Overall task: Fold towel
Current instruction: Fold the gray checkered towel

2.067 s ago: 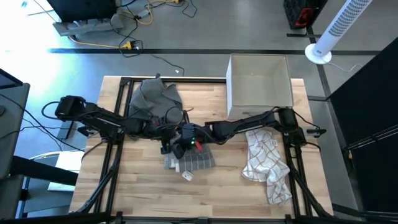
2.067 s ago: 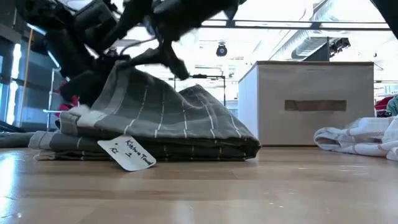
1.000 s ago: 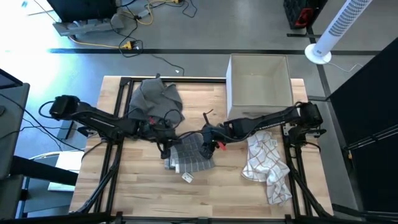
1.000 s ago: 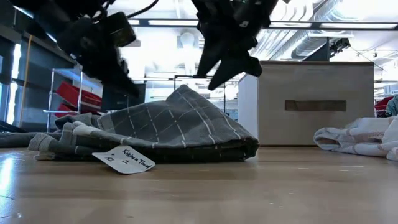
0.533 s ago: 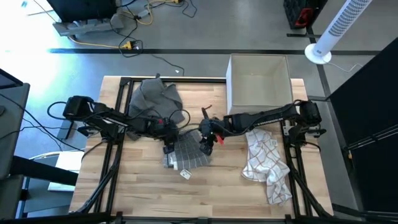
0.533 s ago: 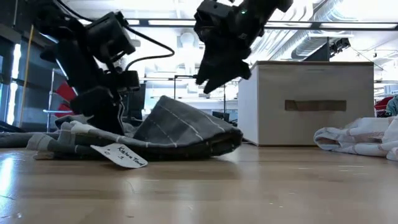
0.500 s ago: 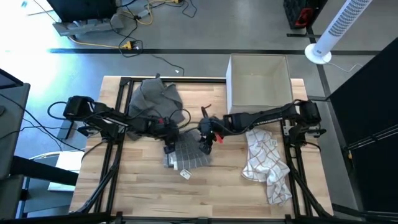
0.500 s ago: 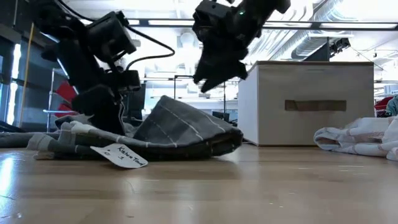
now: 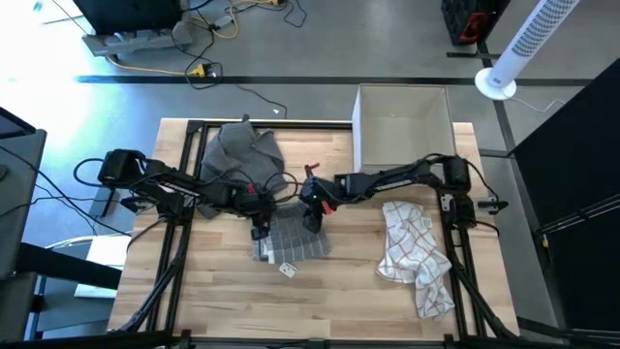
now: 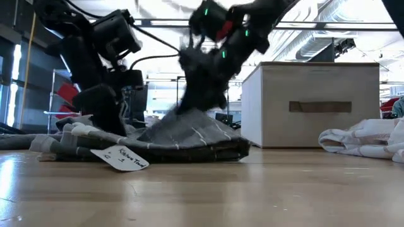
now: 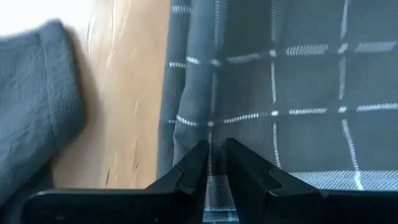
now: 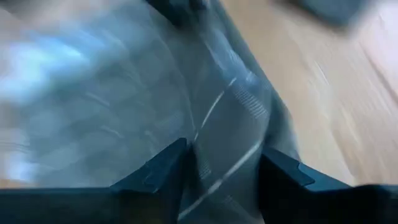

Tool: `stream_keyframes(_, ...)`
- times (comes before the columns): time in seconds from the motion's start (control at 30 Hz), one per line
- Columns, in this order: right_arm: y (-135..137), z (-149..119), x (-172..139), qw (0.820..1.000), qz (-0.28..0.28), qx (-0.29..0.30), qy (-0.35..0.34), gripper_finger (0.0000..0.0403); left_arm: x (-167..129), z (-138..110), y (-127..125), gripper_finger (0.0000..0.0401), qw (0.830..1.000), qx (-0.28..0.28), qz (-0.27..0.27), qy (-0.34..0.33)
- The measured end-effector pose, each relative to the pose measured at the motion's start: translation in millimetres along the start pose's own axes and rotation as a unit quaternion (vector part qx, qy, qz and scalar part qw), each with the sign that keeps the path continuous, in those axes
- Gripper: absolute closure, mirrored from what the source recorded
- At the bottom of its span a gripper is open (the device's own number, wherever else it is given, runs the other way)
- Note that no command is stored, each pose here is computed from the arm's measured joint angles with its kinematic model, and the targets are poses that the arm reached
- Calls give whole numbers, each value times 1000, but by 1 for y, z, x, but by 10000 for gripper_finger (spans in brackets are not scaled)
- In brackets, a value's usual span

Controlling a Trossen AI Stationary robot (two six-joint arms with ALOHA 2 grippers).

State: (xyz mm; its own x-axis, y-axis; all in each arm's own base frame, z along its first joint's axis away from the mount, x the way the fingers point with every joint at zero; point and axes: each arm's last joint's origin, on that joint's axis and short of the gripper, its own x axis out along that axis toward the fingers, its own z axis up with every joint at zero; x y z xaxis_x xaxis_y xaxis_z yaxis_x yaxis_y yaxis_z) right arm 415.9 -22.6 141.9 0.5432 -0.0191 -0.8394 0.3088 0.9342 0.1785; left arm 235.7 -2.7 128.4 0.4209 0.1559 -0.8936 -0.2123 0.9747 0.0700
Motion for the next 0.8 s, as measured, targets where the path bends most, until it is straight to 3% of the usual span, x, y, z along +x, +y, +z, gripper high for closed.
stream_keyframes(0.17,-8,-7,14,999,-50,14,11,276,0,-2,0,350,1000,3,4,13)
stream_keyframes(0.37,-8,-5,5,995,-91,31,2,285,-2,-2,0,350,1000,-10,1,11)
stream_keyframes(0.67,5,17,-59,998,-22,15,-54,288,-33,22,-1,350,998,-47,-18,-44)
stream_keyframes(0.8,9,20,-65,998,22,6,-57,334,-38,23,-8,350,997,-40,-29,-62)
